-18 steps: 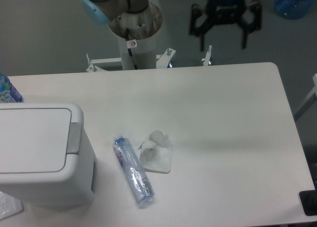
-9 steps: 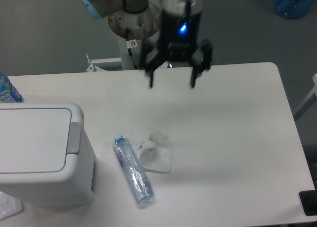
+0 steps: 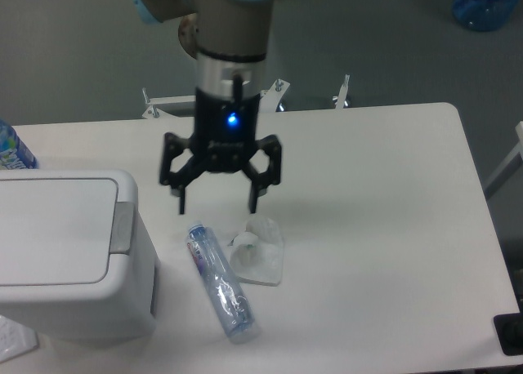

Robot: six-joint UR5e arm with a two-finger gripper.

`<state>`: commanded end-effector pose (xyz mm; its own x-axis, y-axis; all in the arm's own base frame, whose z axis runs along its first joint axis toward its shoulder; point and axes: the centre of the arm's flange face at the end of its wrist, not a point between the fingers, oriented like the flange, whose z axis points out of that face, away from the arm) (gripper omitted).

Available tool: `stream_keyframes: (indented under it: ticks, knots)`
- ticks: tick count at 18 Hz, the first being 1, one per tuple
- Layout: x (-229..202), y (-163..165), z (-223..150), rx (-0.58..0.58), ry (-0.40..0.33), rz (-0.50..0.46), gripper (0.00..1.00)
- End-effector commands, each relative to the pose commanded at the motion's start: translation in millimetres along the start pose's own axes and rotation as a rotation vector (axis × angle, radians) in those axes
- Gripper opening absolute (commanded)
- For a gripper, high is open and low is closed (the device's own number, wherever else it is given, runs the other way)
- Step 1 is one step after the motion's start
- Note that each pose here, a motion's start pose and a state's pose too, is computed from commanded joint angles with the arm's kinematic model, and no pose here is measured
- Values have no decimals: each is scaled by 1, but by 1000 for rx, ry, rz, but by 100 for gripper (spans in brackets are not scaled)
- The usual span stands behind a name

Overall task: Open the trash can
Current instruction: 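Position the gripper finger against the lid edge of the trash can, then push the trash can lid with the gripper finger to flip it open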

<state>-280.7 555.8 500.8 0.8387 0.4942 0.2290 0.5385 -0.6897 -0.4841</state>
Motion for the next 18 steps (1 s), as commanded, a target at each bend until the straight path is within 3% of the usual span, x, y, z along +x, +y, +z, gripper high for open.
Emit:
stream_keyframes:
  ticks: [7,18]
  knots:
    - [33,8,17,-32,28,16,100]
    - [35,10,24,-44,28,18,100]
